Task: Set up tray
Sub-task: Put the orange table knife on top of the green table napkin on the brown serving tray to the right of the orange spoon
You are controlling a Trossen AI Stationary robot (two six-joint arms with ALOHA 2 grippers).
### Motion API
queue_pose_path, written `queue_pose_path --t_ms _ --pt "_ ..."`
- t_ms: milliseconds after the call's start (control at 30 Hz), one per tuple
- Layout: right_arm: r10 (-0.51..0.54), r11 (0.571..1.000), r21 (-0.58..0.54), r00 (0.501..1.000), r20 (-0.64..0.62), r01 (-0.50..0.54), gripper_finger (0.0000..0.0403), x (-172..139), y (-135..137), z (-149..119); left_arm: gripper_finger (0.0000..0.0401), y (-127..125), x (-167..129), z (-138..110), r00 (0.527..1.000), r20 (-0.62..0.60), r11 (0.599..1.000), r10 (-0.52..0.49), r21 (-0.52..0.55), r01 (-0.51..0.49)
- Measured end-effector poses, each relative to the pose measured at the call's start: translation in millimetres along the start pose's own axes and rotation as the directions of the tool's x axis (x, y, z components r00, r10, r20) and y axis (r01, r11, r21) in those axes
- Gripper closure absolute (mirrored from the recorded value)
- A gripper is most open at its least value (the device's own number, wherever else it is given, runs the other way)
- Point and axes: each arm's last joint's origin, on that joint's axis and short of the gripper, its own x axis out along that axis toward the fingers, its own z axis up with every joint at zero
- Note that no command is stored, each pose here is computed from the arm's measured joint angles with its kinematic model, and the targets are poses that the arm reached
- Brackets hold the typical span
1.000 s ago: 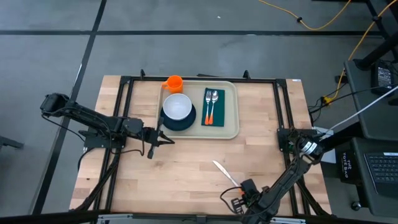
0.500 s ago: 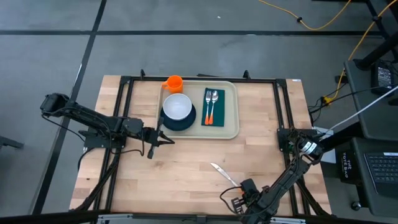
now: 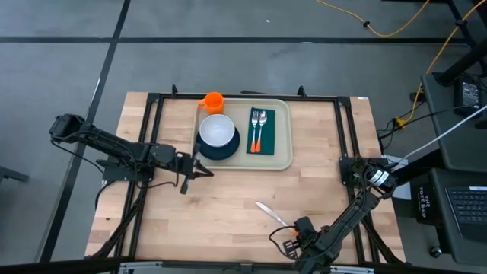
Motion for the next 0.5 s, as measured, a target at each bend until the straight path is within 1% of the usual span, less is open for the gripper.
queue_pose_path --t_ms 133,300,367,500 --pt "0.0 1.0 0.001 1.0 0.001 0.0 0.0401 0.5 0.3 0.5 0.0386 0.0 0.0 0.0 1.0 0.0 0.993 0.0 -0.116 0.0" --pt "-0.001 1.0 0.003 1.0 0.002 0.001 0.0401 0.8 0.8 1.4 0.0379 0.0 0.0 -0.1 1.0 -0.001 0.969 0.001 -0.246 -0.001" --pt "-0.003 1.0 0.0 1.0 0.001 0.003 0.0401 1.0 1.3 2.5 0.0377 0.0 0.0 -0.1 1.0 -0.001 0.963 0.0 -0.269 -0.001" --pt "0.007 1.0 -0.012 1.0 0.026 -0.006 0.0401 1.9 3.6 7.2 0.0378 0.0 0.0 -0.1 1.0 -0.001 0.962 0.0 -0.274 0.0"
